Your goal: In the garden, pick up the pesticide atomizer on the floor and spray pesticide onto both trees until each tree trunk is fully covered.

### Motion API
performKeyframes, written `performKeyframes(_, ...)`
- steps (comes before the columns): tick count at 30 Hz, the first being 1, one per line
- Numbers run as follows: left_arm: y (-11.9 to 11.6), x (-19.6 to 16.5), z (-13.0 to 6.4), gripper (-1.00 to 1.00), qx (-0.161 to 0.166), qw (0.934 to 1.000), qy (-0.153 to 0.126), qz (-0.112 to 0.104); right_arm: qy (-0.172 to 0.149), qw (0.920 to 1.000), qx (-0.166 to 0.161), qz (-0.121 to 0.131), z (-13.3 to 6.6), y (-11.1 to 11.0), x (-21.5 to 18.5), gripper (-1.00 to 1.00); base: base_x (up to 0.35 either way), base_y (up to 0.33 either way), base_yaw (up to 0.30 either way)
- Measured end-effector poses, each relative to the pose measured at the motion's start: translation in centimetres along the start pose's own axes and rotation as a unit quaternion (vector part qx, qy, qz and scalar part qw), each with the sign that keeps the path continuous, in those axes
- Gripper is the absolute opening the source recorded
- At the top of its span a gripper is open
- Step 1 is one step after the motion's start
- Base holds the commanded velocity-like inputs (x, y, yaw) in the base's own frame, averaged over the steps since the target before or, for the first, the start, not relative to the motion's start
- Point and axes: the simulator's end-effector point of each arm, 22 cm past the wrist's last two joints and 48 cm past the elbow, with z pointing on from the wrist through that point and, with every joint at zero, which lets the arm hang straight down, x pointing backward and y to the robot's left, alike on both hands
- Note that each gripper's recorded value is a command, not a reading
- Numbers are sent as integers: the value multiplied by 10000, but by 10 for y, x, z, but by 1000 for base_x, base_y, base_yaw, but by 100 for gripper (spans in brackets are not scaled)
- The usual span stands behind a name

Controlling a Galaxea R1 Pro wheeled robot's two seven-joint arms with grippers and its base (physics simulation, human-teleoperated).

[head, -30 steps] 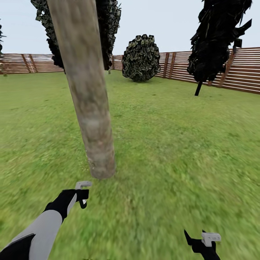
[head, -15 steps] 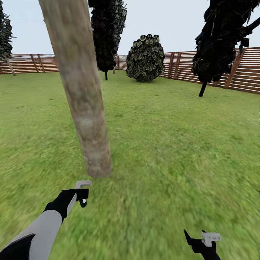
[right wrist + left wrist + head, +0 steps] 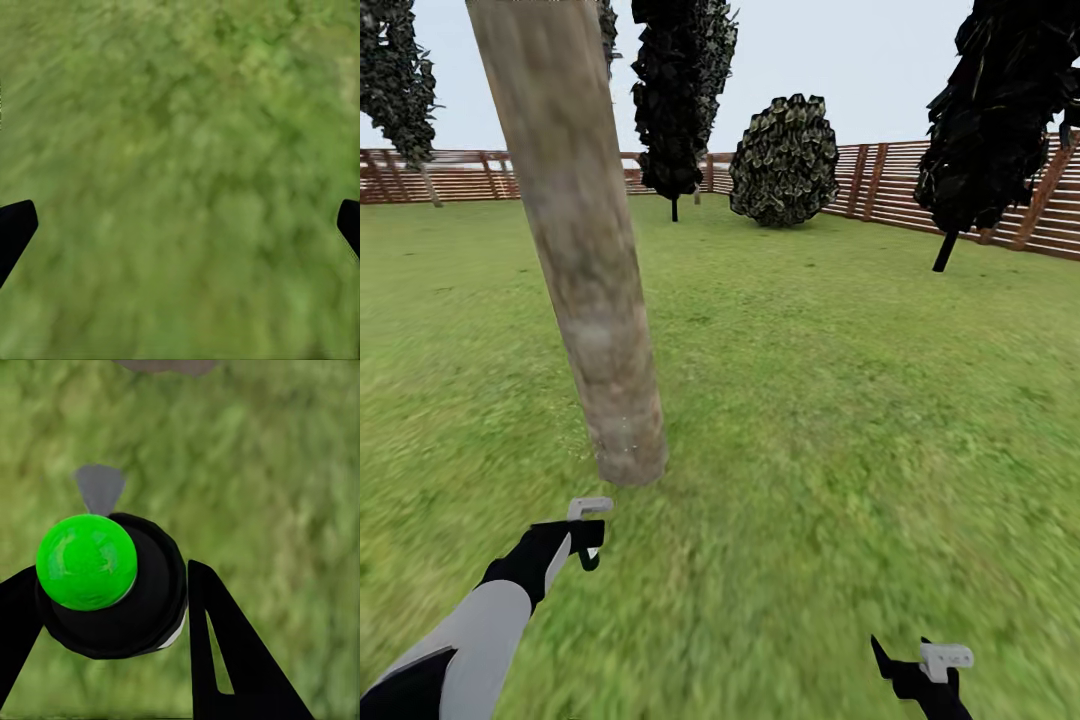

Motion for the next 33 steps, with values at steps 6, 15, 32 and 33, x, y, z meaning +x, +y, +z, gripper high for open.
performKeyframes(6,17,-2,-1,-100,-582,9983,-10,42,5,10000,0,1,0,0,0,100,0,-54,167)
performKeyframes(15,-66,-30,-5,-100,-119,9998,-139,31,5,10000,9,-3,0,-1,0,100,0,-1,5)
performKeyframes(32,-35,-54,-10,-100,-345,9992,-197,41,5,10000,5,-3,0,-1,0,100,62,0,0)
performKeyframes(33,-25,-67,-15,-100,-423,9986,-313,28,5,10000,3,-3,0,-1,0,100,10,0,0)
